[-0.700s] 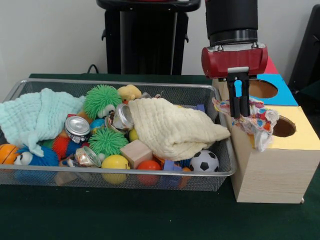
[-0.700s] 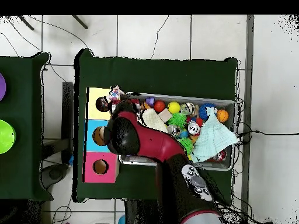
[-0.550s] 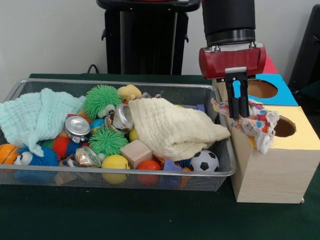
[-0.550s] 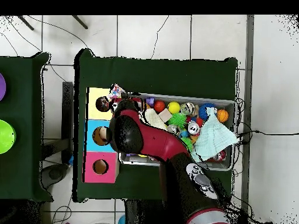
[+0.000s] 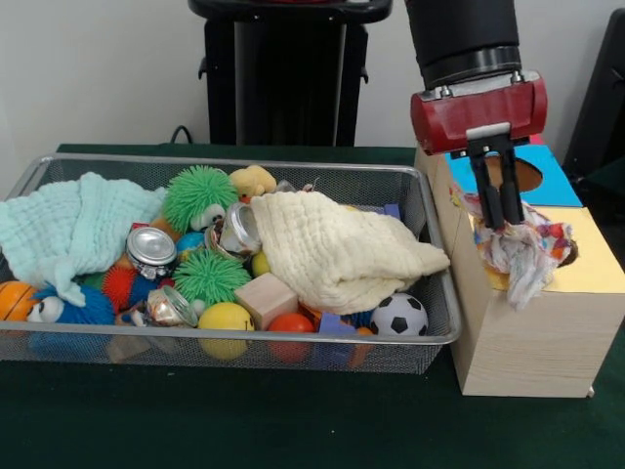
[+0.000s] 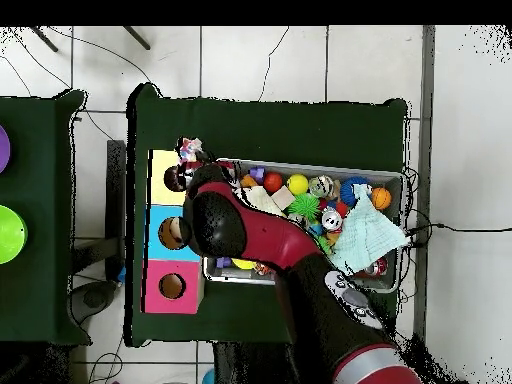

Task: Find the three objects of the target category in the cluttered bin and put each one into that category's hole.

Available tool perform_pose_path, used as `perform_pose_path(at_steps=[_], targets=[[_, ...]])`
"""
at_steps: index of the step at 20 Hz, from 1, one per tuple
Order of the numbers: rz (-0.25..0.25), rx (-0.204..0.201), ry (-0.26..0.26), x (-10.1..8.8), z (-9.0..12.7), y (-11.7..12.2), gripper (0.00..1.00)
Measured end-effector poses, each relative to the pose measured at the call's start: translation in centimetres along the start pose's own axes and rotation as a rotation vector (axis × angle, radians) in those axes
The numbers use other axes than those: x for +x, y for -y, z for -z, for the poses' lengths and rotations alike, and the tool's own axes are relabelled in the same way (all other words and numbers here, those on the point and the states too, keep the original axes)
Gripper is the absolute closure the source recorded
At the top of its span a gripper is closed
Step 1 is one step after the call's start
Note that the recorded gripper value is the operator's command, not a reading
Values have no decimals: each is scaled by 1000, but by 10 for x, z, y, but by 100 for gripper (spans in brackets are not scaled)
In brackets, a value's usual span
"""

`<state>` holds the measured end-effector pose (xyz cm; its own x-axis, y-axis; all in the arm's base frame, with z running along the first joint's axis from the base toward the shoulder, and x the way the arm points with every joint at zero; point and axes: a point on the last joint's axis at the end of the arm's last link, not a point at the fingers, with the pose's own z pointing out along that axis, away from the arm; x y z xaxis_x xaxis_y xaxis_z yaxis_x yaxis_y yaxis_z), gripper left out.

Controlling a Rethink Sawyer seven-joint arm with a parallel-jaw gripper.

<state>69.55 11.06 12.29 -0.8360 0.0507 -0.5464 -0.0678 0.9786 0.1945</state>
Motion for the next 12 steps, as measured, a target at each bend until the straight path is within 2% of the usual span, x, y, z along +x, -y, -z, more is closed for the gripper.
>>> perform_pose_path(at_steps=[2,7,9,10,12], targets=[[-5,-19,-6,2,-1,-5,100],[-11,-62,-59,19,-4,-17,100],[-10,-80,-99,30,-3,-22,100],[-11,-100,-150,41,-2,-27,100],[-10,-117,-193,48,0,-30,100]])
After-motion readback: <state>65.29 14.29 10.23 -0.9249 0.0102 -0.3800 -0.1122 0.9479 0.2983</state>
